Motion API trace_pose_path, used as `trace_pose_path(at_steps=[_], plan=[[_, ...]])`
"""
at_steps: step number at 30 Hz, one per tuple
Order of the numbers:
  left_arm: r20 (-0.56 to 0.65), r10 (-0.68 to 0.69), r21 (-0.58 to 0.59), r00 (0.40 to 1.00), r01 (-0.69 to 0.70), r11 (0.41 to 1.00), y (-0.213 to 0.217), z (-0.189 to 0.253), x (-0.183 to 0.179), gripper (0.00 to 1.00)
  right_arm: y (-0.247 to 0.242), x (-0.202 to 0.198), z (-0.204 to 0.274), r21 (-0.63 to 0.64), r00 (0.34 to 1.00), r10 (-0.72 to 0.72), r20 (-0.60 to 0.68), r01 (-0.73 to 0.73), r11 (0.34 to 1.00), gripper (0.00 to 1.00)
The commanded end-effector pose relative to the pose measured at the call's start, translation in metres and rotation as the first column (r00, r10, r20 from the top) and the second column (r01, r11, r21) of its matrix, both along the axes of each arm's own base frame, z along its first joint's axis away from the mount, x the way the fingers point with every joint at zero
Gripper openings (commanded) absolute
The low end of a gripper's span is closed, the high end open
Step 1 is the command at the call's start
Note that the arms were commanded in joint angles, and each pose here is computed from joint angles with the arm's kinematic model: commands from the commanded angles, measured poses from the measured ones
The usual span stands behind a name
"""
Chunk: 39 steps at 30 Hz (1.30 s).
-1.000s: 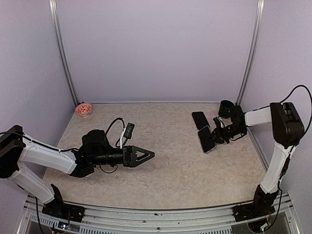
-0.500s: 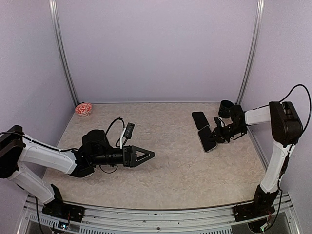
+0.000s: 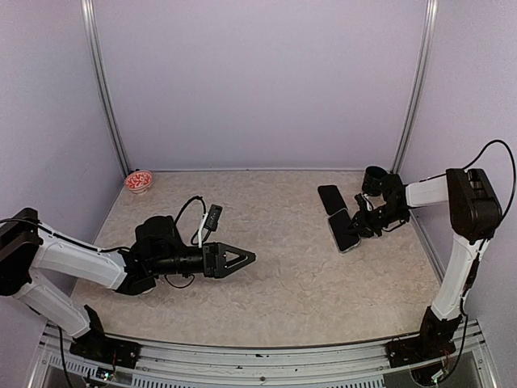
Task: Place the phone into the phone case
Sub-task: Place the phone with the phone case at the center of the board.
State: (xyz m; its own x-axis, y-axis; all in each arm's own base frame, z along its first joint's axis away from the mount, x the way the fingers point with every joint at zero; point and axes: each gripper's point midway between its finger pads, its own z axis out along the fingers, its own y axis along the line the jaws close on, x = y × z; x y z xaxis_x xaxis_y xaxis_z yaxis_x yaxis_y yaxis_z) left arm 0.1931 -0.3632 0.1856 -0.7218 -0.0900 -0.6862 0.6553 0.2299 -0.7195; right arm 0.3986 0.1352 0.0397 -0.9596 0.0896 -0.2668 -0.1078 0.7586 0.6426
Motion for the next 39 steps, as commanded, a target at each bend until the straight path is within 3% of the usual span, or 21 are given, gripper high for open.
trace_pose_path(at_steps=[1, 8, 15, 39], plan=[[0.026, 0.008, -0.025, 1.0, -0.008, 1.0, 0.001, 0.01, 0.003, 0.99, -0.034, 0.007, -0.017, -0.142, 0.997, -0.079, 0.019, 0.081, 0.987, 0.16], [0.026, 0.007, -0.024, 1.0, -0.006, 1.0, 0.001, 0.01, 0.003, 0.99, -0.037, 0.007, -0.018, -0.158, 0.996, -0.089, 0.015, 0.09, 0.983, 0.17], [0.031, 0.011, -0.022, 0.999, -0.011, 1.0, 0.001, 0.011, 0.004, 0.99, -0.039, 0.006, -0.018, -0.164, 0.996, -0.089, 0.014, 0.09, 0.982, 0.26], [0.02, 0.011, -0.024, 1.0, -0.01, 1.0, 0.001, 0.007, 0.004, 0.99, -0.045, 0.008, -0.02, -0.203, 0.995, -0.096, 0.024, 0.099, 0.974, 0.41]])
